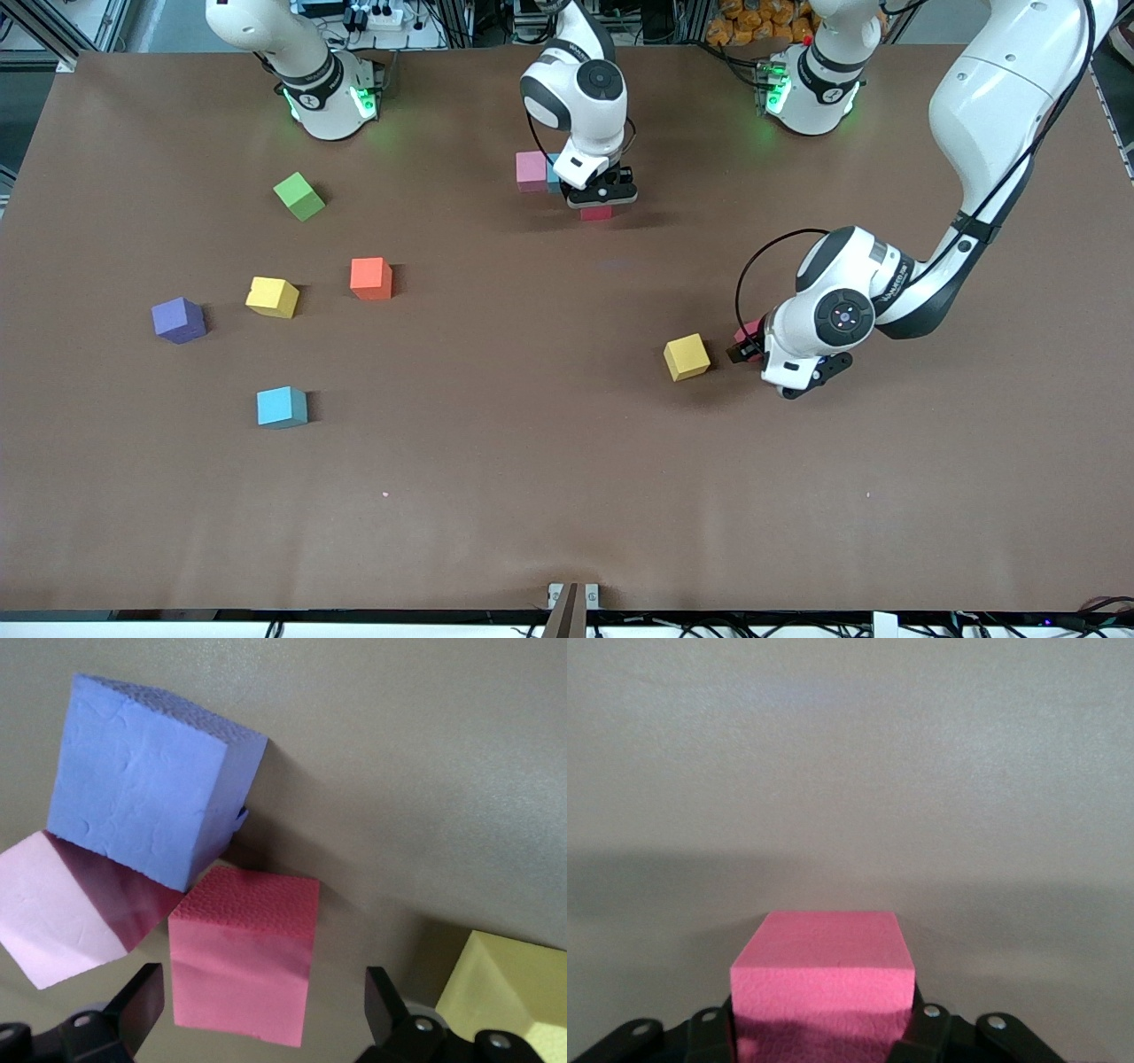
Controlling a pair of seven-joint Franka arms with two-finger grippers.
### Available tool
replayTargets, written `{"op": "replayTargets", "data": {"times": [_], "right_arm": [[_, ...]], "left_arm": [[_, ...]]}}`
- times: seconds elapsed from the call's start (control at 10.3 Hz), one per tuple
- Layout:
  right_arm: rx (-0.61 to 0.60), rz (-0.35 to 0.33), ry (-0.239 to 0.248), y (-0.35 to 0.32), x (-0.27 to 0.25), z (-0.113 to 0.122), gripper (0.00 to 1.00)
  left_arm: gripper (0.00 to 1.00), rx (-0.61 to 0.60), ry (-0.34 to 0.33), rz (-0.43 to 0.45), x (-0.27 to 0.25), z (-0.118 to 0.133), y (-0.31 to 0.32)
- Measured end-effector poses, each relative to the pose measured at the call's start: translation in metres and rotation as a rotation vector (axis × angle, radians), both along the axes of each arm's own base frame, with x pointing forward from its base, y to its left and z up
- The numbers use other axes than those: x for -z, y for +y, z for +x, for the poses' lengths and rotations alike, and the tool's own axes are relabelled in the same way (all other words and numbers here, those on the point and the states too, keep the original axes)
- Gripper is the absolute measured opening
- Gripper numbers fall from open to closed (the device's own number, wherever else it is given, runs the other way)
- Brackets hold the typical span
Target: Form number 2 with 11 blocks
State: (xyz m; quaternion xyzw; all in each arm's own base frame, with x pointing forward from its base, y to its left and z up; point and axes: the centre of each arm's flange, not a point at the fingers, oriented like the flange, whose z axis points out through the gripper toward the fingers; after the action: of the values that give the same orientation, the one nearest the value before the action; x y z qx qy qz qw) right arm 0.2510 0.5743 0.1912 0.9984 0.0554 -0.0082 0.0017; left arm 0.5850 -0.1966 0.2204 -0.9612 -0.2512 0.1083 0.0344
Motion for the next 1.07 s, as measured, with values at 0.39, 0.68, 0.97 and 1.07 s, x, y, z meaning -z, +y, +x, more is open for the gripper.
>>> {"op": "replayTargets", "data": {"times": [0.39,0.68,0.97,1.07], "right_arm": [[0.007,0.007,-0.004,-0.001,-0.008,0.004,1.0],[0.04,0.036,0.0,-0.005,-0.05,0.024,1.0],[0.148,0.048,-0.015,-0.043,-0.105,0.089,1.0],[0.19,0.035,-0.029,-0.068,-0.116,0.12,1.0]], "left_arm": [[1.0,0.011,0.01,0.008,0.006,-0.006,0.0],[1.0,0.028,0.008,0.023,0.009,-0.008,0.001],[0.86,0.04,-0.025,0.027,0.014,-0.007,0.011],[0.71,0.043,-0.031,0.023,0.017,-0.007,0.011]]}}
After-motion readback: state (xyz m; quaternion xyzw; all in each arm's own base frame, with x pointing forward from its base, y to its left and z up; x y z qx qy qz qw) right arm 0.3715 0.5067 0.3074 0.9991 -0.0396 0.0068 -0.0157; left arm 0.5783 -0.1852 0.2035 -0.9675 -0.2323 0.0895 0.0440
